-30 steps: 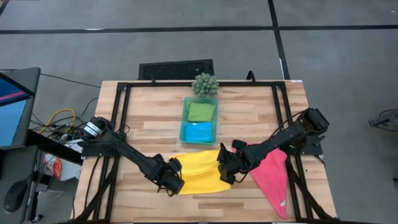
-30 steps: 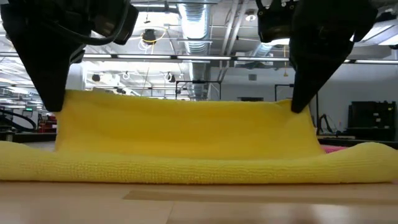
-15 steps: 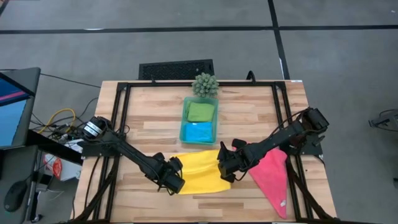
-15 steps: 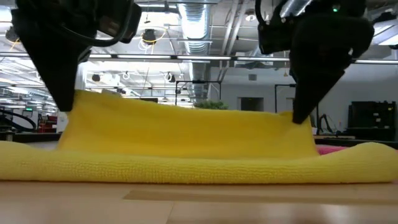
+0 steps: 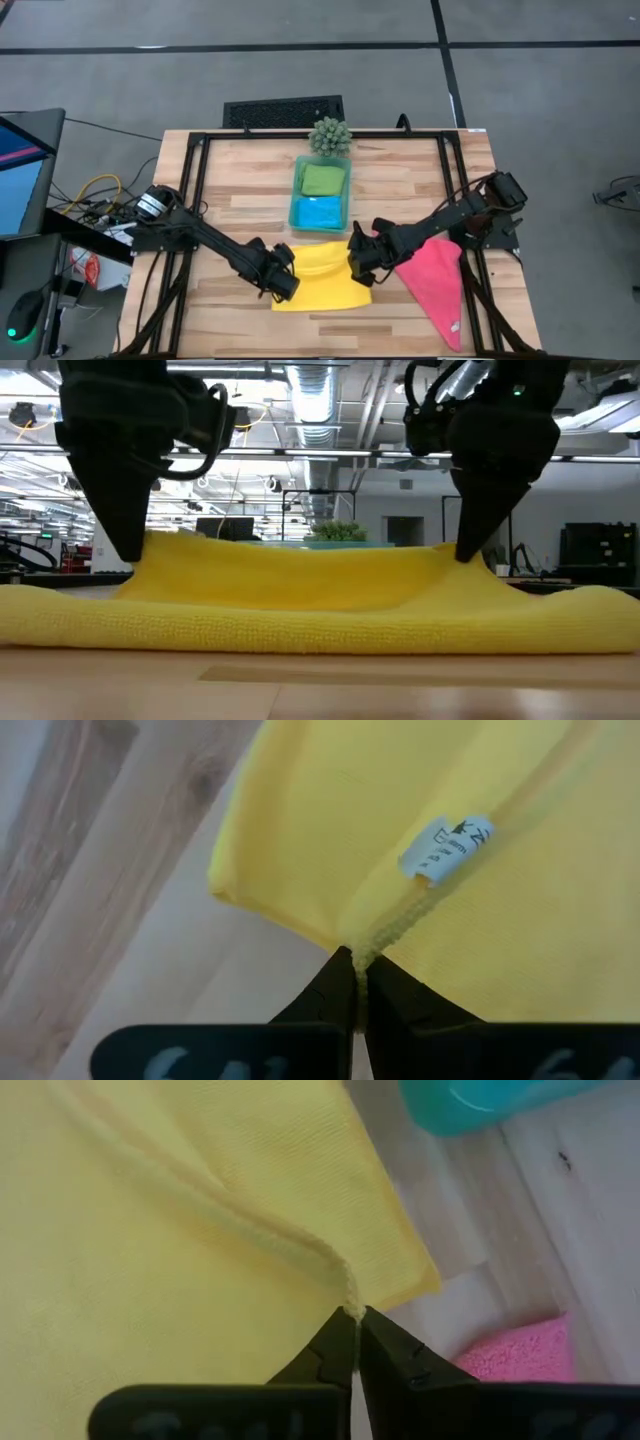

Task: Fold microfiber towels
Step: Fold the yellow micro fiber cloth

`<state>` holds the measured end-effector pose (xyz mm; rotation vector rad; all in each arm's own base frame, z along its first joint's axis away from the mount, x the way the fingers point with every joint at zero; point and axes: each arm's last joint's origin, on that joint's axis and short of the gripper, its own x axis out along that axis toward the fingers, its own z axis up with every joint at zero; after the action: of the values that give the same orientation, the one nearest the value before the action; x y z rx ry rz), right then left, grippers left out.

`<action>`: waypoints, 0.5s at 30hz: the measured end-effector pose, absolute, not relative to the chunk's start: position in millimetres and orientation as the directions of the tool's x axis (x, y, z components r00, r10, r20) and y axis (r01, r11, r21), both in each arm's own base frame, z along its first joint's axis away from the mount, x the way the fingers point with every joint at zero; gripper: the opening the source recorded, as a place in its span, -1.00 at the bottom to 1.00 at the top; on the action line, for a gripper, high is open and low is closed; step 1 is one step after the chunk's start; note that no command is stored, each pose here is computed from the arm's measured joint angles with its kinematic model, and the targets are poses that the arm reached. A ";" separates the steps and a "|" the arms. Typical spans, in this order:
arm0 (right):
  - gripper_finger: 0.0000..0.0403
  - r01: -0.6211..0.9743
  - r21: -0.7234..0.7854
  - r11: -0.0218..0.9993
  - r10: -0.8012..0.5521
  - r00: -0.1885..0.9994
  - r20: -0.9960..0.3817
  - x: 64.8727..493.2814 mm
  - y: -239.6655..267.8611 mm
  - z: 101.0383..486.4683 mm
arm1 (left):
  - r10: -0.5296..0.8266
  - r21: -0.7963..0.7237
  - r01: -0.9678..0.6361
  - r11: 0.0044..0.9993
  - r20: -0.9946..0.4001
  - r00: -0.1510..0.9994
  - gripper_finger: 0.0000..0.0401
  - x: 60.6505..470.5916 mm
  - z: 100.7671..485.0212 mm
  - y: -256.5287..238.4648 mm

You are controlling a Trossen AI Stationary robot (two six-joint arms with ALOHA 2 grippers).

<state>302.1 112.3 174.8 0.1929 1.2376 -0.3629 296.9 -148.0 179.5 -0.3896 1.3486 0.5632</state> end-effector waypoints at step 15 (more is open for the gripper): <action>-0.70 0.419 -0.015 0.908 -0.129 0.245 -0.961 307.6 93.7 174.3 | 0.212 0.081 -0.658 0.749 -0.970 0.122 -0.73 303.9 177.4 -128.4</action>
<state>307.6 93.7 174.3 0.2667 1.2727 -0.3799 303.9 -128.4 177.4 -0.4165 1.3037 0.6624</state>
